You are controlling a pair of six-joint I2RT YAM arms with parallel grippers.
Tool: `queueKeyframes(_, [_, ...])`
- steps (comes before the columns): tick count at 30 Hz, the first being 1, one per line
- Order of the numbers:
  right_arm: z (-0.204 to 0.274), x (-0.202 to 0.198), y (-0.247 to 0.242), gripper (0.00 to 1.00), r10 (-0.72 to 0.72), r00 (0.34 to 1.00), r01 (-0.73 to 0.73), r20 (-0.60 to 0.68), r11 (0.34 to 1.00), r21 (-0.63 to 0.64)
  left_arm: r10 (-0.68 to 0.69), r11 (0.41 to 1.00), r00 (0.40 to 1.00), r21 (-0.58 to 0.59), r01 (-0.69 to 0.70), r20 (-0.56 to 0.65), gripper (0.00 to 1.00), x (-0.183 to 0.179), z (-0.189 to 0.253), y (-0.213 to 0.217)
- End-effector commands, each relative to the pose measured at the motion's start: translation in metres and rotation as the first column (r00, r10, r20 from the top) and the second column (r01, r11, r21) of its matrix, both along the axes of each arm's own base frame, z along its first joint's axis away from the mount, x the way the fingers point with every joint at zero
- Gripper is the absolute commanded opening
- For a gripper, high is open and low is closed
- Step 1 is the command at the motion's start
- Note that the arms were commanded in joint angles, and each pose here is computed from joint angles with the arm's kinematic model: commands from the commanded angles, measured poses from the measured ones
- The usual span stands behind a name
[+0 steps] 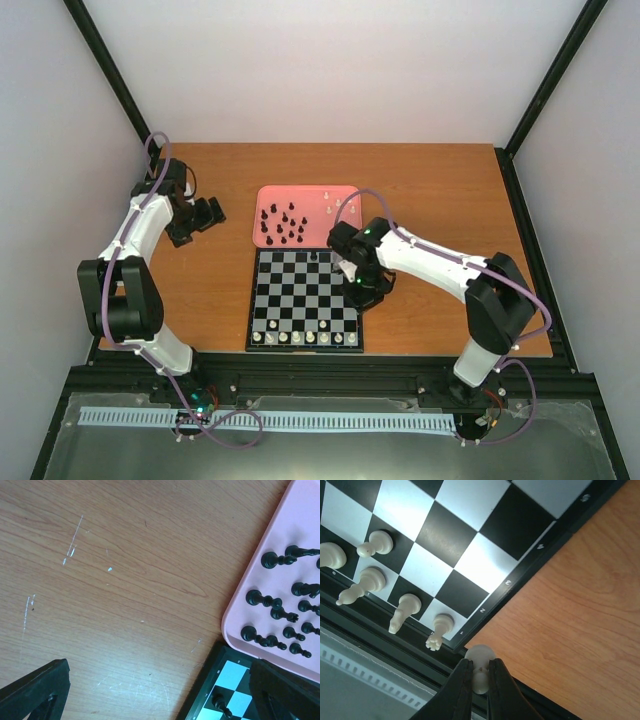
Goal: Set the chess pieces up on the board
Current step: Place the chess piece on the chessboard.
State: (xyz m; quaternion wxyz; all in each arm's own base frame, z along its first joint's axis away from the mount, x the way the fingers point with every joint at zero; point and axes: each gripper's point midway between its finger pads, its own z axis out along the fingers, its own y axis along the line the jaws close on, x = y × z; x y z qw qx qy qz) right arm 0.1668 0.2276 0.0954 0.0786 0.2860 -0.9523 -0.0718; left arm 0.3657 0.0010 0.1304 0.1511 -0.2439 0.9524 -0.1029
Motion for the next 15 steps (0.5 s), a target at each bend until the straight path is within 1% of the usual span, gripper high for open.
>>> queueKeyframes(1, [-0.001,-0.005,0.017,0.09,0.047,0.999,-0.047,0.004,0.999,0.008,-0.021,1.0,0.999,0.0,0.021,0.044,1.0,0.001,0.008,-0.003])
queueKeyframes(5, [-0.008,-0.004,0.024,0.09,0.052,0.998,-0.052,0.035,0.998,-0.025,-0.021,1.0,0.999,-0.007,0.022,0.04,1.0,0.001,0.007,-0.004])
queueKeyframes(10, [-0.016,-0.01,0.034,0.09,0.058,0.998,-0.058,0.026,0.998,-0.022,-0.023,1.0,0.999,-0.01,0.023,0.041,1.0,0.0,0.007,-0.005])
queueKeyframes(15, [-0.027,-0.014,0.033,0.09,0.055,0.998,-0.055,0.007,0.998,-0.033,-0.025,1.0,0.999,-0.016,0.026,0.044,1.0,-0.002,0.006,-0.006])
